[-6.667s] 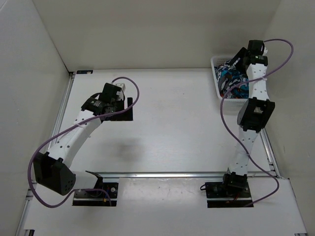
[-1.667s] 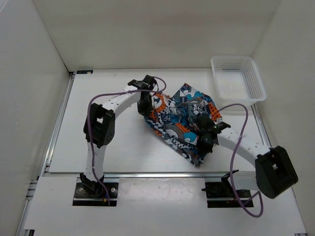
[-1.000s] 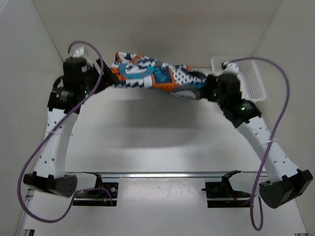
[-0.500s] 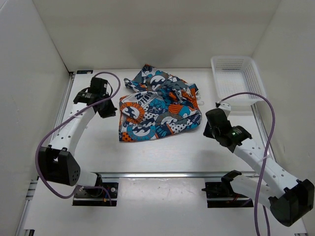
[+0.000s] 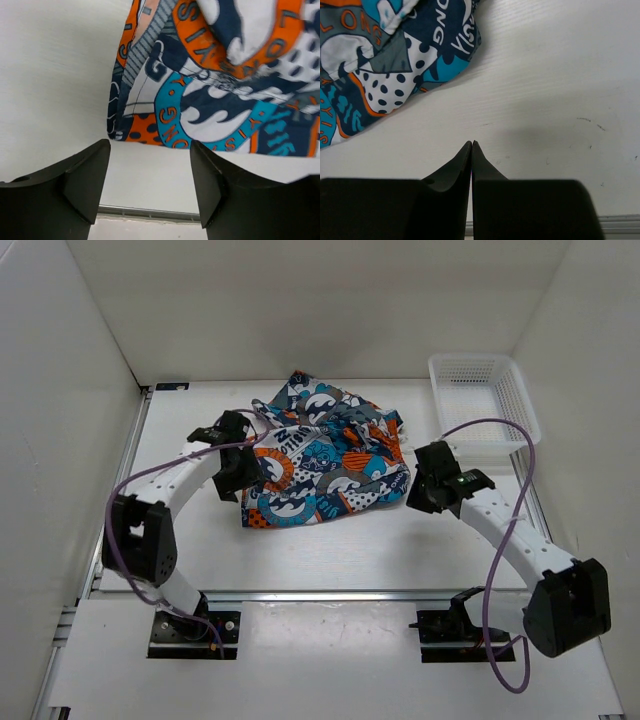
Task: Fold and stack the shorts
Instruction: Flatten the shorts out
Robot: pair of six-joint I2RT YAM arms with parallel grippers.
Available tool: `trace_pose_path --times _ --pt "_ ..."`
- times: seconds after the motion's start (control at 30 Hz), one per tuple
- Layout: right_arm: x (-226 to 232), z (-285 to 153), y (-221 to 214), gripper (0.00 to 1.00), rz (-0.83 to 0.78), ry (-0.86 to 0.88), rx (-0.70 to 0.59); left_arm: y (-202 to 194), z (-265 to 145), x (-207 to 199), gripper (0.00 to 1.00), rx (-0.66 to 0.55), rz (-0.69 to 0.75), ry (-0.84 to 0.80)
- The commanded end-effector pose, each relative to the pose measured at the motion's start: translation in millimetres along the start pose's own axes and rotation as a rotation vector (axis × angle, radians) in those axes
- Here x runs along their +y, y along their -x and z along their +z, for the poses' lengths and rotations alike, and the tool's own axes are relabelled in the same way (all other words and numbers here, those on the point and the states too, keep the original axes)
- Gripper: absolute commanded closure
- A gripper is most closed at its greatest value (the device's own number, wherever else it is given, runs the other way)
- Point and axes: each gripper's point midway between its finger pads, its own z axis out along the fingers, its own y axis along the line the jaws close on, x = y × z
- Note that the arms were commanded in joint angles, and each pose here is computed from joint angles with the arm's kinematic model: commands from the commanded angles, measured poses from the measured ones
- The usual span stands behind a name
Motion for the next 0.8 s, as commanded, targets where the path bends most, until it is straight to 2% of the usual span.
trace_pose_path --times 0.0,0.2,0.3,0.4,0.5,0.7,0.73,0.77 --pt "19.9 0.0 4.5 0.96 0.018 0.094 0.042 2.1 25.0 -5.9 0.24 0.035 0.008 0.031" --pt "16.8 3.4 4.5 0.96 0.015 0.083 0.049 -12.2 70.9 -1.9 0.22 0.128 0.044 0.098" --pt "13.5 1.2 5.7 0.96 0.013 0.079 0.046 -3.1 76.3 -8.7 0.40 0.104 0.055 0.081" --pt "14.1 -1.3 7.1 0.96 0.014 0.085 0.037 6.4 71.6 -11.4 0.67 0.070 0.054 0.080" --pt "10.8 0.0 2.1 0.95 0.012 0.075 0.052 14.4 62.7 -14.7 0.90 0.035 0.051 0.067" --pt "8.3 0.5 3.7 0.94 0.011 0.070 0.049 26.6 56.7 -23.7 0.89 0.011 0.058 0.048" --pt "10.2 -1.1 6.8 0.94 0.012 0.076 0.042 26.6 56.7 -23.3 0.83 0.011 0.068 0.048" --pt "8.3 -1.4 4.7 0.94 0.002 0.070 0.050 29.7 57.5 -25.9 0.52 0.008 0.068 0.045"
